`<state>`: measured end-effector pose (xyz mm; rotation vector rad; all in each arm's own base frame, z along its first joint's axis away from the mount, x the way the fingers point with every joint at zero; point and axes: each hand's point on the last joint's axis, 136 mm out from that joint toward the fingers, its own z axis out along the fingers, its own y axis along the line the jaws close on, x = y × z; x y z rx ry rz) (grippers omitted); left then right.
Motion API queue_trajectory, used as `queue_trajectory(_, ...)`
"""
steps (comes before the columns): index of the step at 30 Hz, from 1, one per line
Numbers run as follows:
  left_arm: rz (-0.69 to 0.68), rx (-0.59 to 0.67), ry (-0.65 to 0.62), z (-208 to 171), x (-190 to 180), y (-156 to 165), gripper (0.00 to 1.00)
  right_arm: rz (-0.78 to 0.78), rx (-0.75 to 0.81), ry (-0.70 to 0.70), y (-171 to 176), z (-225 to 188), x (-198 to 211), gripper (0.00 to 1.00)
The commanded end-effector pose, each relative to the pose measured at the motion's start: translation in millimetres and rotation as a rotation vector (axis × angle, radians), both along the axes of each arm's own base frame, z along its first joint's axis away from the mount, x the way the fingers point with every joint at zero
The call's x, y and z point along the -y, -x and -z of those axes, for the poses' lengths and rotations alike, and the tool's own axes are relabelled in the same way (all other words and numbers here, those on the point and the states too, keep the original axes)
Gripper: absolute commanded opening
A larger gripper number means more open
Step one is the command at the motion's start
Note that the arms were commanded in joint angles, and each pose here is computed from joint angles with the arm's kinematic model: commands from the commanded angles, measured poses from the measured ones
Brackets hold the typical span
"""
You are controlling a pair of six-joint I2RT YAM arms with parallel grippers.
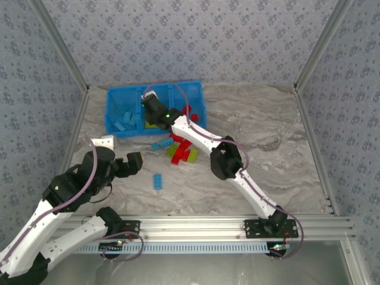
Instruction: Sort the legos into containers by color
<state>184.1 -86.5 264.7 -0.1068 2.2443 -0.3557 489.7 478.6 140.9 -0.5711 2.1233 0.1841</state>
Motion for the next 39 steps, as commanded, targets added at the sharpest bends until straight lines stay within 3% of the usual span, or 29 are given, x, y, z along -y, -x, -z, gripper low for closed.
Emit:
queue_trajectory(1,-0.024,-0.025,-0.022,11,-6,3,0.99,-0.038,0.053,0.006,8,-45,-2,0.56)
queue_trajectory(6,-0.038,-0.058,-0.029,24,-2,-1,0.99,-0.043,0.059,-0.001,25,-91,11,0.69)
queue_trajectory(13,-0.167,-0.147,-0.002,51,11,-24,0.99,-0.074,-0.032,0.007,91,-158,68,0.72)
queue_trajectory(18,-0.207,-0.184,0.059,72,31,-59,0.99,-0.193,-0.183,-0.018,172,-161,117,0.81)
queue_trajectory(22,-0.224,-0.257,0.144,101,45,-93,0.99,-0.194,-0.307,-0.159,235,-152,161,1.0)
queue_trajectory(25,-0.238,-0.278,0.118,117,49,-116,0.99,-0.191,-0.349,-0.28,269,-145,185,1.0)
queue_trajectory(29,-0.254,-0.323,0.09,139,53,-141,0.99,-0.117,-0.367,-0.334,286,-131,215,1.0)
queue_trajectory(33,-0.278,-0.391,0.051,169,51,-156,0.83,-0.041,-0.395,-0.278,288,-104,236,1.0)
queue_trajectory(39,-0.261,-0.466,0.016,202,53,-169,0.79,0.01,-0.392,-0.26,276,-100,245,1.0)
